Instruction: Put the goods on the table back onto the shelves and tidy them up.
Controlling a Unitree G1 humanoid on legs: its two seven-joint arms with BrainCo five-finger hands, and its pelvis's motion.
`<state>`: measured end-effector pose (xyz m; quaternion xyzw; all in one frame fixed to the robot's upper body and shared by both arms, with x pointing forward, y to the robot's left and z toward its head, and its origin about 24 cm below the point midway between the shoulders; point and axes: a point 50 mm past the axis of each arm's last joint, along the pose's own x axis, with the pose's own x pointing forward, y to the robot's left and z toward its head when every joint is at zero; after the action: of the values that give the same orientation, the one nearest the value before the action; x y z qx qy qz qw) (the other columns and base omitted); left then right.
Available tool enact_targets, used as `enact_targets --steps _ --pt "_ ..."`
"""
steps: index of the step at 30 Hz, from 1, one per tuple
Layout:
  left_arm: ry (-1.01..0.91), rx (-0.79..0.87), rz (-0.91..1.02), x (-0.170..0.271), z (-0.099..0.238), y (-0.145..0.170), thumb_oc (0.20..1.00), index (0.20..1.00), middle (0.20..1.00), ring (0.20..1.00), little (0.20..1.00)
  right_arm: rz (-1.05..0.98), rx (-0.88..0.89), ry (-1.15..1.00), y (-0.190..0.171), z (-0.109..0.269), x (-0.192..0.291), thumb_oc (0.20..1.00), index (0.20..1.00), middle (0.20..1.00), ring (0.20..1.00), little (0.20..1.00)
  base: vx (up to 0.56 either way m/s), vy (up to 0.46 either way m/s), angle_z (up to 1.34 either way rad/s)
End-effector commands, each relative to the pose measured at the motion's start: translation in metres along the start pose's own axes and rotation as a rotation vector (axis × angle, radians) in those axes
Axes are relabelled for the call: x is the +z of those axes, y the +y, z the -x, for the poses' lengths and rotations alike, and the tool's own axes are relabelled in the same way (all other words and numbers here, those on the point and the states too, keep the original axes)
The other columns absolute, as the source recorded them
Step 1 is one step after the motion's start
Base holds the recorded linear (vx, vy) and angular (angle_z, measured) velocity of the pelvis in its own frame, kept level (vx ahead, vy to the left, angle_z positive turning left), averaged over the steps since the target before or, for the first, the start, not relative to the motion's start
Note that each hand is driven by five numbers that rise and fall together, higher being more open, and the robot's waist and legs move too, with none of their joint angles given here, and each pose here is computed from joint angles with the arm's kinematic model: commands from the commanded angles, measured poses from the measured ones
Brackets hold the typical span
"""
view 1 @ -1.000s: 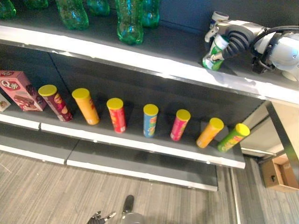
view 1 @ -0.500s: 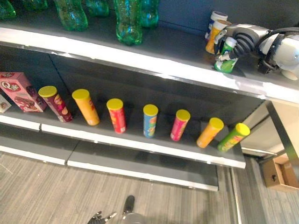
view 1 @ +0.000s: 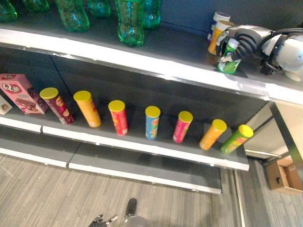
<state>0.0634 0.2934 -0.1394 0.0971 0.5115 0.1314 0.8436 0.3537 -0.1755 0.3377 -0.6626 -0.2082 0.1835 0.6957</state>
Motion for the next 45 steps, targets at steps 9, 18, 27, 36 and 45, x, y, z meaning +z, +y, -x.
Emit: enact_targets --steps 9,18,27,36,45 --pt "-0.089 0.048 -0.056 0.034 -0.006 0.025 1.000 1.000 1.000 1.000 1.000 0.041 -0.080 -0.029 -0.022 -0.001 0.010 0.200 0.200 0.200 0.200 0.200 0.00 0.000 0.00" --pt "-0.084 0.056 -0.048 0.033 -0.006 0.026 1.000 1.000 1.000 1.000 1.000 0.035 -0.106 -0.042 -0.025 -0.003 0.013 0.200 0.200 0.200 0.200 0.200 0.00 0.000 0.00" --pt "-0.077 0.063 -0.044 0.031 -0.006 0.026 1.000 1.000 1.000 1.000 1.000 0.031 -0.146 -0.049 -0.027 -0.005 0.014 0.200 0.200 0.200 0.200 0.200 0.00 -0.001 0.02" --pt "-0.072 0.066 -0.038 0.030 -0.006 0.026 1.000 1.000 1.000 1.000 1.000 0.020 -0.168 -0.042 -0.027 -0.007 0.012 0.200 0.200 0.200 0.200 0.200 0.00 -0.001 0.00" --pt "-0.074 0.071 -0.038 0.031 -0.006 0.027 1.000 1.000 1.000 1.000 1.000 0.005 -0.191 -0.070 -0.028 -0.009 0.017 0.200 0.200 0.200 0.200 0.200 0.00 0.000 0.00"
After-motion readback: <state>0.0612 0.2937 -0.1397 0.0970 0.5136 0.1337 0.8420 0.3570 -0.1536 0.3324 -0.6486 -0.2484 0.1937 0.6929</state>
